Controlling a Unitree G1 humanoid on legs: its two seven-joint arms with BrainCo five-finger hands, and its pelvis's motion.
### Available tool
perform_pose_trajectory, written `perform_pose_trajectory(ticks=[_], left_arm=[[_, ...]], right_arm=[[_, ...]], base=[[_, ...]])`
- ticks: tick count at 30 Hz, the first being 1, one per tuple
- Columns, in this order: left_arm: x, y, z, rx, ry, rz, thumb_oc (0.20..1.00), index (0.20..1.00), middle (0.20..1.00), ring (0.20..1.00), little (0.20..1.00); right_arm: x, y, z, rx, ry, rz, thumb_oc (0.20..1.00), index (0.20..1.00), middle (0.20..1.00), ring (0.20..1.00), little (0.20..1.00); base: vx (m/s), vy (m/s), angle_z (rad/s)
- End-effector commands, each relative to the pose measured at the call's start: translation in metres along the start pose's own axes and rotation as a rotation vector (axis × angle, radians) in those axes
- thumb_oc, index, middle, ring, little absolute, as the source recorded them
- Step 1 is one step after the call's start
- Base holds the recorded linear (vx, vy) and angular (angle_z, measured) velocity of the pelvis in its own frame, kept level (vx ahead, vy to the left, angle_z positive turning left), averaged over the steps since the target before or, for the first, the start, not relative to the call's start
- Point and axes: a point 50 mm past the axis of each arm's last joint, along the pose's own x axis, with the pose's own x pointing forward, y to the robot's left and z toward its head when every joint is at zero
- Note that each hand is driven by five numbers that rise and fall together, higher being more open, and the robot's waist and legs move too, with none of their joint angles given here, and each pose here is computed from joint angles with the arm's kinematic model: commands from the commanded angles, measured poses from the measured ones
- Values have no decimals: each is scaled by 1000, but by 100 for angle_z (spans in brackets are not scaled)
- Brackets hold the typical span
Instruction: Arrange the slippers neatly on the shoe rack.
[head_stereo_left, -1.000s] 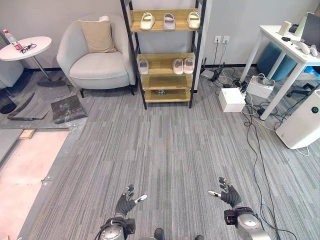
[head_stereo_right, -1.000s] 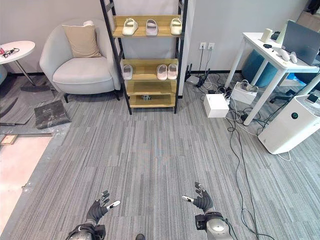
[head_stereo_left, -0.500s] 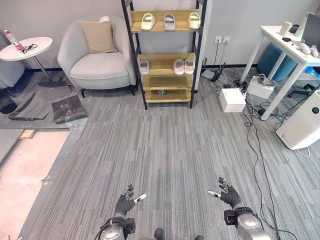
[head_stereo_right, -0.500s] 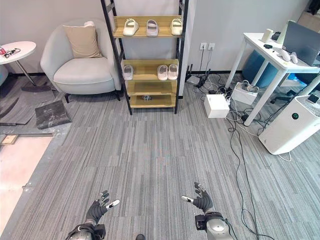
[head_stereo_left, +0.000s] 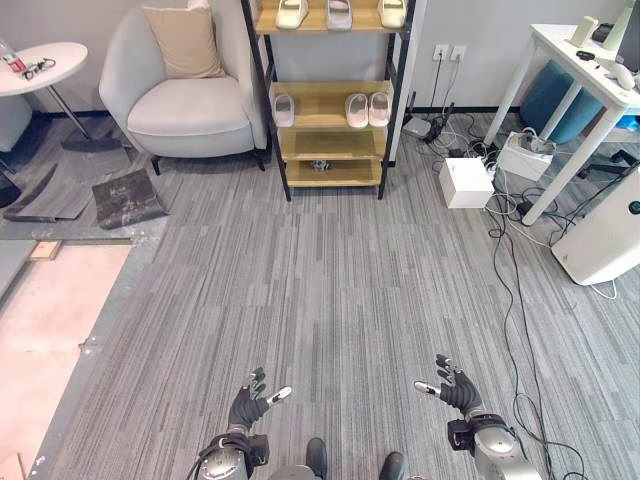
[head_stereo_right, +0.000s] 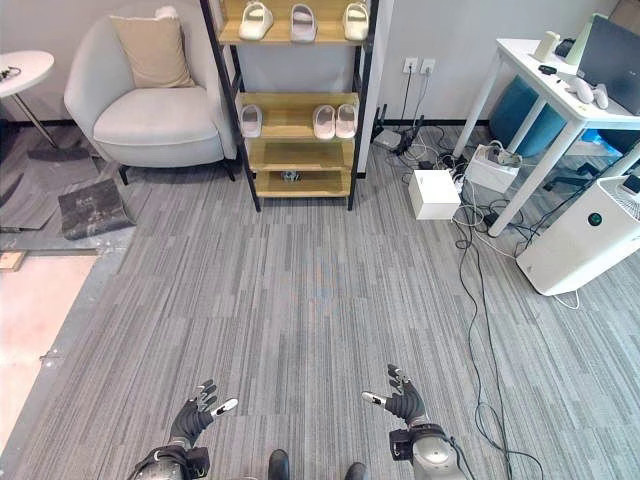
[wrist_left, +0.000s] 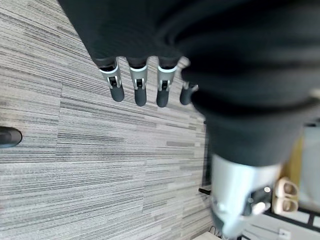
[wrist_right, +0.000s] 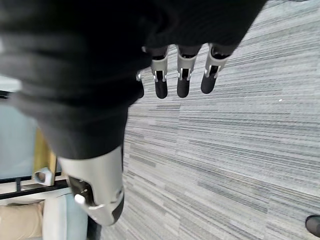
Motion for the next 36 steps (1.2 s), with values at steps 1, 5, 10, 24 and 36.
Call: perform_pose_trajectory(ticks=[1, 5, 10, 24, 36], left_arm=[[11, 5, 37, 22, -149, -7, 1000, 1000, 1000, 1000, 1000], [11, 4, 35, 49, -139, -11, 1000, 1000, 1000, 1000, 1000], [12, 4, 39, 22, -151, -10, 1000, 1000, 1000, 1000, 1000], [16, 5, 39, -30, -131, -15, 1000, 1000, 1000, 1000, 1000], [19, 4, 40, -5, -123, -12, 1000, 1000, 1000, 1000, 1000]], right_arm=[[9, 4, 31, 18, -126, 7, 1000, 1000, 1000, 1000, 1000], [10, 6, 29, 33, -115, 3, 1000, 1000, 1000, 1000, 1000], [11, 1, 31, 41, -121, -6, 1000, 1000, 1000, 1000, 1000], [3, -18, 19, 59, -89, -52, 1000, 1000, 1000, 1000, 1000], [9, -16, 27, 49, -108, -48, 1000, 1000, 1000, 1000, 1000]], base=[[51, 218, -3], [139, 180, -4], [243, -11, -3], [389, -140, 21], [280, 5, -1]])
